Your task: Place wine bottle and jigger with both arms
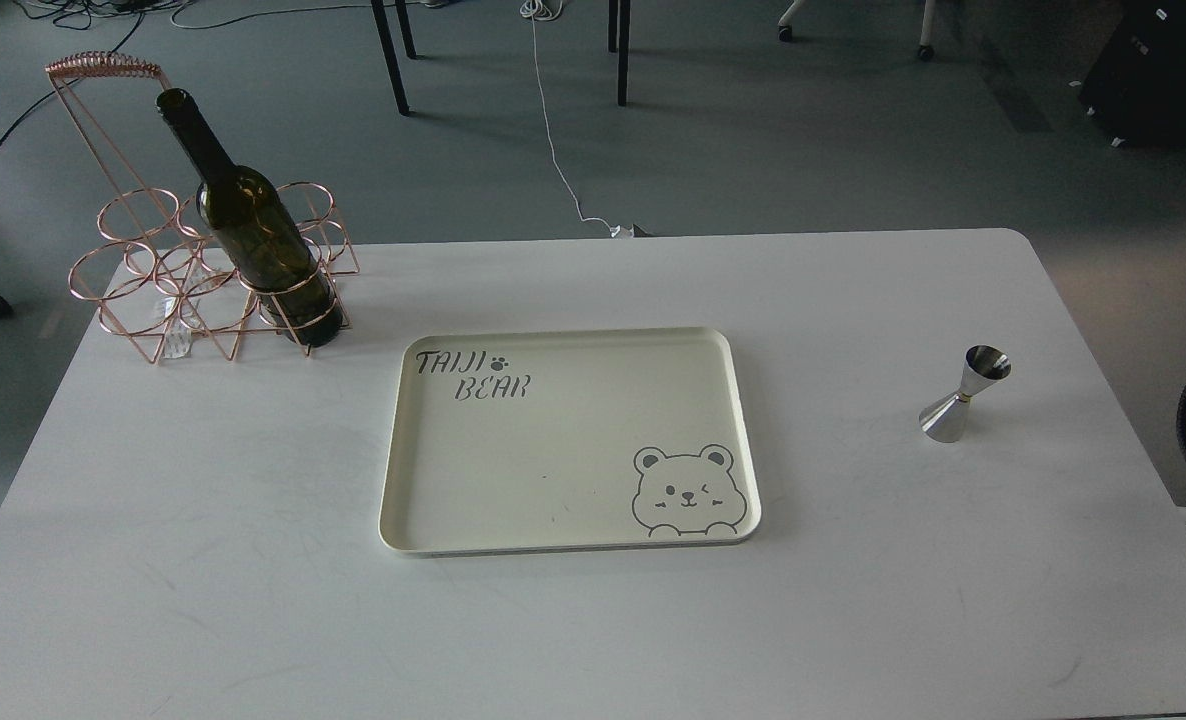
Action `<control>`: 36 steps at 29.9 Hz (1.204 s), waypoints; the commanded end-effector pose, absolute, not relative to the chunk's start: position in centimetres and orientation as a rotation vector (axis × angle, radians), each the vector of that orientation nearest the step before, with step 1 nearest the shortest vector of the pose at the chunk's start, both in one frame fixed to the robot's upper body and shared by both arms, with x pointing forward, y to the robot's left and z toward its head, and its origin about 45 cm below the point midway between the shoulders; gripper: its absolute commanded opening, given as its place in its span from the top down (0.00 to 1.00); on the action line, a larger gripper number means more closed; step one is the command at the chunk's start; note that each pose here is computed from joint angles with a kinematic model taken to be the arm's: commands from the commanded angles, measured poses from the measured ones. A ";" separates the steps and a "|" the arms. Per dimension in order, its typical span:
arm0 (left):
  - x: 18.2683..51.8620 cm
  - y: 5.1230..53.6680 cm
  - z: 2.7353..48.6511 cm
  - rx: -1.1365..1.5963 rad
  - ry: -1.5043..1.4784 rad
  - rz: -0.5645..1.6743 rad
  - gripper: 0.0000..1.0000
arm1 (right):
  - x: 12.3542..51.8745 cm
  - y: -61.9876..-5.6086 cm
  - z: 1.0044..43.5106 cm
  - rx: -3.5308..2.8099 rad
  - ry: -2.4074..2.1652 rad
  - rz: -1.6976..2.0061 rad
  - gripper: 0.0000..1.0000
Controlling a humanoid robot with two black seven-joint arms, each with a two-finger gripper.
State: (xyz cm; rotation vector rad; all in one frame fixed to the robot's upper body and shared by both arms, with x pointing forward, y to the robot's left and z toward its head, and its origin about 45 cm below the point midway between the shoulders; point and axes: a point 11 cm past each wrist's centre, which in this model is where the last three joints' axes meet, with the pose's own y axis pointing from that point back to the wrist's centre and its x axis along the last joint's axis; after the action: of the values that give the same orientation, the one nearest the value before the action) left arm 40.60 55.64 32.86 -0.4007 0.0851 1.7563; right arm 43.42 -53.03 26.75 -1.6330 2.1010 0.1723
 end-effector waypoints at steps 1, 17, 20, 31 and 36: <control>39.9 55.4 31.5 -0.494 0.164 1.705 0.03 | 43.7 -52.0 26.0 -1.633 2.084 0.202 0.01; 39.5 53.9 28.4 -0.614 0.291 1.658 0.02 | 43.1 -51.8 23.7 -1.610 2.092 0.305 0.01; 39.7 53.3 27.9 -0.624 0.305 1.652 0.02 | 43.1 -51.7 23.7 -1.618 2.094 0.303 0.01; 39.5 54.0 25.4 -0.587 0.310 1.719 0.02 | 43.5 -51.3 24.1 -1.632 2.080 0.299 0.01; 39.4 54.6 24.5 -0.574 0.291 1.751 0.02 | 43.7 -51.2 24.3 -1.632 2.076 0.296 0.01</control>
State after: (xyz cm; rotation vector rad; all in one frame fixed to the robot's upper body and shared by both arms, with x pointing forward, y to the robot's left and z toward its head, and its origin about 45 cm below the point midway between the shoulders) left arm 39.43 54.33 24.77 -0.5832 0.3021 1.7382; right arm 43.58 -51.28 24.18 -1.6318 2.0785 0.2973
